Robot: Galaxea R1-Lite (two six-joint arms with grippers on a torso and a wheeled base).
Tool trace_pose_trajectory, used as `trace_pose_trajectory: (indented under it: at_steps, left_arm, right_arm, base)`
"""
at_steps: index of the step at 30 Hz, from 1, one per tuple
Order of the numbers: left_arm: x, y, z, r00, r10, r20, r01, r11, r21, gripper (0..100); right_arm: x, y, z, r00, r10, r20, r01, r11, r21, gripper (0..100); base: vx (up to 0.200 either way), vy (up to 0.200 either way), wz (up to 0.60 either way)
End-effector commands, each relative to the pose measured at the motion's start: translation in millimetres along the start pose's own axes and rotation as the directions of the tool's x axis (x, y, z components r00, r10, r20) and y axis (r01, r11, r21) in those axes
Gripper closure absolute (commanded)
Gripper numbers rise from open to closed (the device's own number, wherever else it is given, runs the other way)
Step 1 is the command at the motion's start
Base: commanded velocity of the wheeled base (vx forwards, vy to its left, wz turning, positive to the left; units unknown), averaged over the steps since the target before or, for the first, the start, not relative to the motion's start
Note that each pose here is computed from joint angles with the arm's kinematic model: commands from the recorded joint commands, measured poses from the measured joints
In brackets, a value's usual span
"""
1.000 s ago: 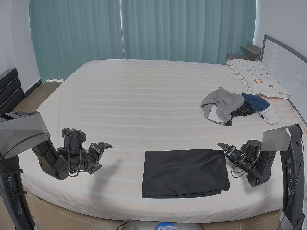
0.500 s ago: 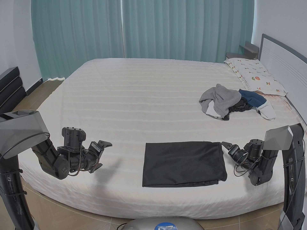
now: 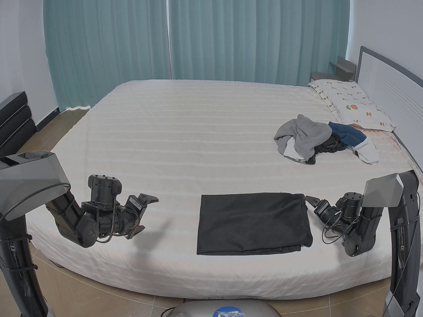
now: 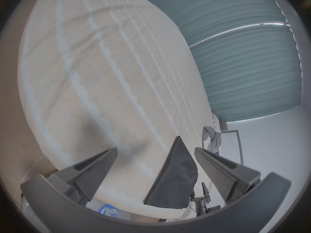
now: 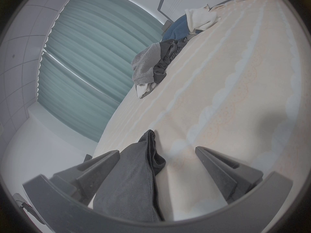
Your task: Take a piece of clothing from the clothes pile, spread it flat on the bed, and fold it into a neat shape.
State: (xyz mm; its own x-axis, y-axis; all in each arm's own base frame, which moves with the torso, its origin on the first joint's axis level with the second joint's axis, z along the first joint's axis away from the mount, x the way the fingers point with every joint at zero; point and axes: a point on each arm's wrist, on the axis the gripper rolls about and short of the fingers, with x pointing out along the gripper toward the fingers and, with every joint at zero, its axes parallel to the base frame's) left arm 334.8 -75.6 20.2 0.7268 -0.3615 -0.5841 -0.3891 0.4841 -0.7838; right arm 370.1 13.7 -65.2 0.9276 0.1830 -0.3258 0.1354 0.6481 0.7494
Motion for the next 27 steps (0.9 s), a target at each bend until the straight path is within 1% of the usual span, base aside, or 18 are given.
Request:
trace_pose_trajectory:
  at_steps: [1, 15, 18, 20, 21, 22, 23, 24, 26, 27]
  left_arm:
    - [0.3, -1.6, -3.9, 1.0, -0.002, -0.011, 0.003, 1.0, 0.007, 0]
    - [3.7, -1.8, -4.8, 1.0, 0.007, -0.017, -0.007, 1.0, 0.017, 0]
    - [5.2, -3.3, -6.2, 1.0, 0.003, -0.019, -0.003, 0.999, 0.036, 0]
    - [9.9, -4.6, -8.2, 1.0, 0.0, -0.027, 0.002, 0.997, 0.074, 0]
    - [9.9, -4.6, -8.2, 1.0, 0.0, -0.027, 0.002, 0.997, 0.074, 0]
    - [15.7, -3.5, -11.1, 0.999, 0.005, -0.036, -0.001, 0.992, 0.124, 0]
    - [15.7, -3.5, -11.1, 0.999, 0.005, -0.036, -0.001, 0.992, 0.124, 0]
    - [19.7, -1.4, -14.2, 0.999, 0.013, -0.044, -0.005, 0.985, 0.172, 0]
    - [25.5, 5.7, -16.0, 0.998, 0.032, -0.053, -0.014, 0.954, 0.3, 0]
    - [26.5, 8.3, -16.4, 0.997, 0.041, -0.059, -0.019, 0.943, 0.332, 0]
  right_arm:
    - [0.1, -0.5, -0.5, 1.0, 0.0, -0.002, 0.0, 1.0, 0.001, 0]
    - [0.2, -0.1, -0.8, 1.0, 0.0, 0.0, 0.0, 1.0, 0.001, 0]
    - [-0.1, -0.2, -1.0, 1.0, -0.001, -0.001, 0.001, 1.0, 0.002, 0]
    - [-0.5, -0.9, -1.7, 1.0, -0.003, -0.003, 0.003, 1.0, 0.002, 0]
    - [-0.5, -0.9, -1.7, 1.0, -0.003, -0.003, 0.003, 1.0, 0.002, 0]
    - [-1.1, -1.3, -2.1, 1.0, 0.001, 0.001, -0.001, 1.0, 0.0, 0]
    - [-1.1, -1.3, -2.1, 1.0, 0.001, 0.001, -0.001, 1.0, 0.0, 0]
    - [-1.0, -1.2, -2.1, 1.0, 0.005, 0.004, -0.005, 1.0, -0.001, 0]
    - [-1.5, -1.6, -2.5, 1.0, 0.002, 0.002, -0.002, 1.0, -0.001, 0]
    - [-1.5, -1.6, -2.5, 1.0, 0.002, 0.002, -0.002, 1.0, -0.001, 0]
  base:
    - [0.0, -0.2, 0.0]
    - [0.0, -0.2, 0.0]
    - [0.0, 0.0, 0.0]
    - [0.0, 0.0, 0.0]
    - [0.0, 0.0, 0.0]
    - [0.0, 0.0, 0.0]
    - [0.0, 0.0, 0.0]
    - [0.0, 0.0, 0.0]
    - [0.0, 0.0, 0.0]
    - [0.0, 0.0, 0.0]
